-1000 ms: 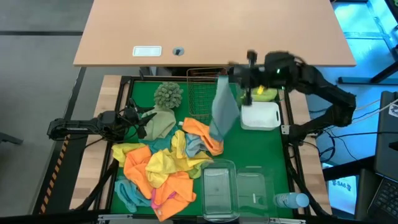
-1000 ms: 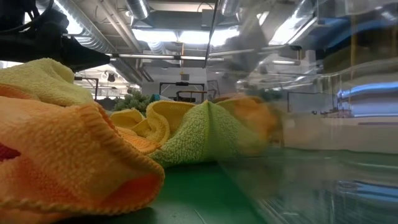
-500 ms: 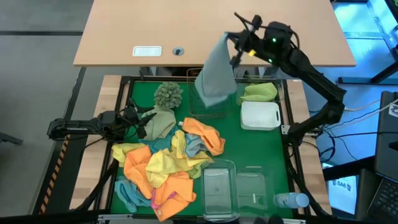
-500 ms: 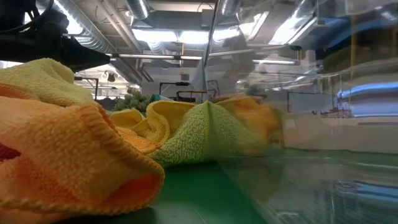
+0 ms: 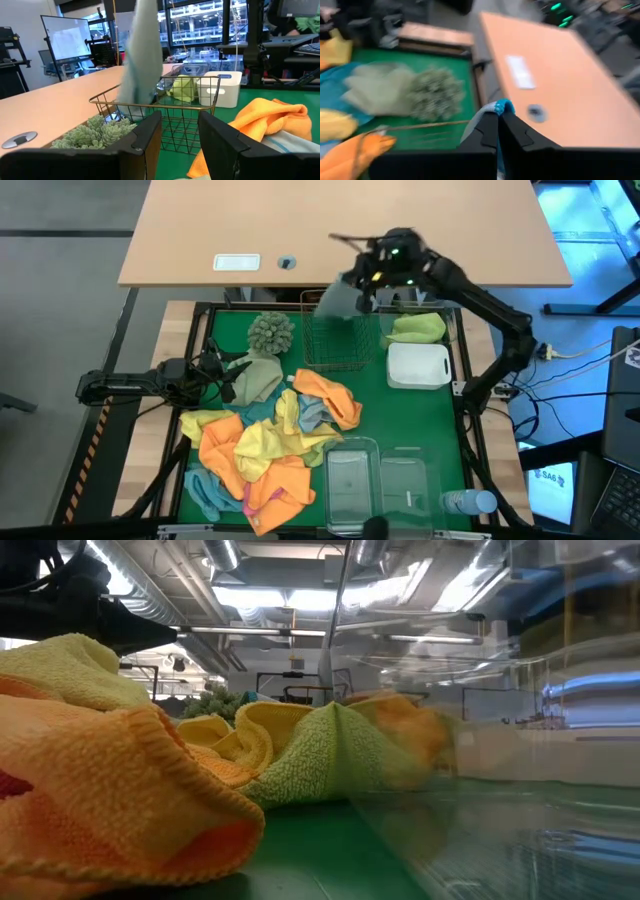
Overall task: Sort microfiber towel by color & place in baskets
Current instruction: Put the blue microfiber towel into the wire basket
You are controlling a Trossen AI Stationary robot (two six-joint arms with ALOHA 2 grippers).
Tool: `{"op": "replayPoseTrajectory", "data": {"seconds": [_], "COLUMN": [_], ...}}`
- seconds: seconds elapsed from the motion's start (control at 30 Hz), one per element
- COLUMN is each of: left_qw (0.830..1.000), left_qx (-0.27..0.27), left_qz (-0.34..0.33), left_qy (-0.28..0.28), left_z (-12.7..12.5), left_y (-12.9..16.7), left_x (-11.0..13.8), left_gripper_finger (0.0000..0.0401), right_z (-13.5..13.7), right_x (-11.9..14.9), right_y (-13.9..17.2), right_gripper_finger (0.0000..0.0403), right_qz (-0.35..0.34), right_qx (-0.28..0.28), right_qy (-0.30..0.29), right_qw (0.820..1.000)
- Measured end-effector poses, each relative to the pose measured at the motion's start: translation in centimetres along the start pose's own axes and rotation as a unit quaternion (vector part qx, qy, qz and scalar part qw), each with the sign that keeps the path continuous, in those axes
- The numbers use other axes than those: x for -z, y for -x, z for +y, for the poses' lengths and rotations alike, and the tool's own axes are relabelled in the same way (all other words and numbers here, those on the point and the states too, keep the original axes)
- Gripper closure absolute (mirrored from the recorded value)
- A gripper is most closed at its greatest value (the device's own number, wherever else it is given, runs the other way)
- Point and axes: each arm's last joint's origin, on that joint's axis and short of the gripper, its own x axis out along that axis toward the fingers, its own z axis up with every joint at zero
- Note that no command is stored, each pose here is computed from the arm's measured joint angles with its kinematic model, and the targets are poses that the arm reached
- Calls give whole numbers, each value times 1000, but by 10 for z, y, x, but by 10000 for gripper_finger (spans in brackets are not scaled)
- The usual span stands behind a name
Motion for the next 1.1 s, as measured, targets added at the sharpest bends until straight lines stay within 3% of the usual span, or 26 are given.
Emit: {"op": "replayPoseTrajectory", "data": {"seconds": [0.27,0.53,0.67,0.93,1.1], "left_qw": [1000,1000,1000,1000,1000], "left_qx": [0,0,0,0,0], "left_qz": [0,0,0,0,0], "left_qy": [0,0,0,0,0], "left_z": [0,0,0,0,0], "left_y": [0,0,0,0,0], "left_x": [0,0,0,0,0], "left_gripper_finger": [277,277,277,277,277], "right_z": [29,52,51,48,51], "right_x": [4,-9,-9,7,18], "right_y": [-46,-54,-54,-53,-50], "right_gripper_finger": [401,401,400,400,400], "right_qz": [3,-28,-27,99,157], "right_qx": [-102,-125,-119,-10,-23], "right_qy": [-12,9,10,20,19], "right_qw": [995,992,993,995,987]}}
